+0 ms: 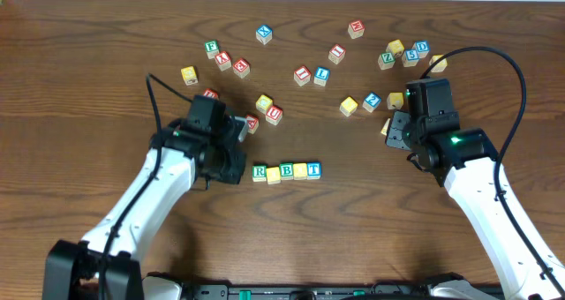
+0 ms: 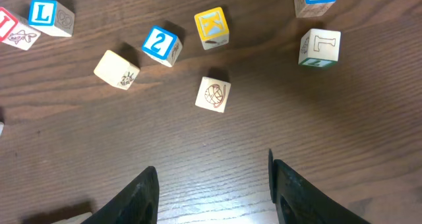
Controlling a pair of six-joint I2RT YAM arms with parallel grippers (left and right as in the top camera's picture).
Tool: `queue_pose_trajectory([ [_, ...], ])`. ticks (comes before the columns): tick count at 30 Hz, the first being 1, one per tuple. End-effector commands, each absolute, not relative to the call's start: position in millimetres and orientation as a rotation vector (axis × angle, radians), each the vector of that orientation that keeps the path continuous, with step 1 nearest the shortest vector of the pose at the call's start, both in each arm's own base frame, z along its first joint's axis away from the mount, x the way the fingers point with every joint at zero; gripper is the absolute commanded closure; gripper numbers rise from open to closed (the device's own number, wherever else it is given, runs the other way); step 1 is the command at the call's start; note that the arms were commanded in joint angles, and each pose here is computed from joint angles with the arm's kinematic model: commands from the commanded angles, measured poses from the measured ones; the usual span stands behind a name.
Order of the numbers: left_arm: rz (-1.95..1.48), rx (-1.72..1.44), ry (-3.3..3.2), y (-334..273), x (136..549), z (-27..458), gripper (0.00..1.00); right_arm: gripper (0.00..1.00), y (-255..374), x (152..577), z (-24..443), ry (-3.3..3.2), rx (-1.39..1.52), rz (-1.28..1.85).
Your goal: Spell out ROBOT
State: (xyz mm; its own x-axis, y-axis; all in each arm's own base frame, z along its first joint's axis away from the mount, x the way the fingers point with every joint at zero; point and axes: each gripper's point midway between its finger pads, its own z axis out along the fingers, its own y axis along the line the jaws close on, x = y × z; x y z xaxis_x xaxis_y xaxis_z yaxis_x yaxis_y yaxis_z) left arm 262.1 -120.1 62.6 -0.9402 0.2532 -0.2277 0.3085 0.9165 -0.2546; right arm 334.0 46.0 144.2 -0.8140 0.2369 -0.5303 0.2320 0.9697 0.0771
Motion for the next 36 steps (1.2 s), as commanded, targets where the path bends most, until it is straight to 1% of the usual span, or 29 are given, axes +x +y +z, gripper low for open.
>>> queue_pose_trajectory([
  [1, -0.458, 0.448, 2.887, -126, 245, 56, 0.93, 0.51, 42, 339, 158, 2.51, 0.336, 0.001],
  [9, -0.496, 0.494, 2.891, -153, 220, 38, 0.93, 0.52, 42, 340, 159, 2.507, 0.336, 0.002],
  [17, -0.54, 0.53, 2.833, -182, 220, 42, 0.93, 0.53, 42, 341, 160, 2.5, 0.336, 0.006],
  [24, -0.538, 0.532, 2.812, -184, 224, 41, 0.93, 0.53, 42, 341, 160, 2.501, 0.327, 0.002],
  [32, -0.53, 0.531, 2.836, -181, 220, 21, 0.92, 0.53, 42, 341, 160, 2.5, 0.327, 0.003],
  [36, -0.53, 0.531, 2.837, -180, 219, 18, 0.93, 0.53, 42, 341, 160, 2.5, 0.327, 0.003],
])
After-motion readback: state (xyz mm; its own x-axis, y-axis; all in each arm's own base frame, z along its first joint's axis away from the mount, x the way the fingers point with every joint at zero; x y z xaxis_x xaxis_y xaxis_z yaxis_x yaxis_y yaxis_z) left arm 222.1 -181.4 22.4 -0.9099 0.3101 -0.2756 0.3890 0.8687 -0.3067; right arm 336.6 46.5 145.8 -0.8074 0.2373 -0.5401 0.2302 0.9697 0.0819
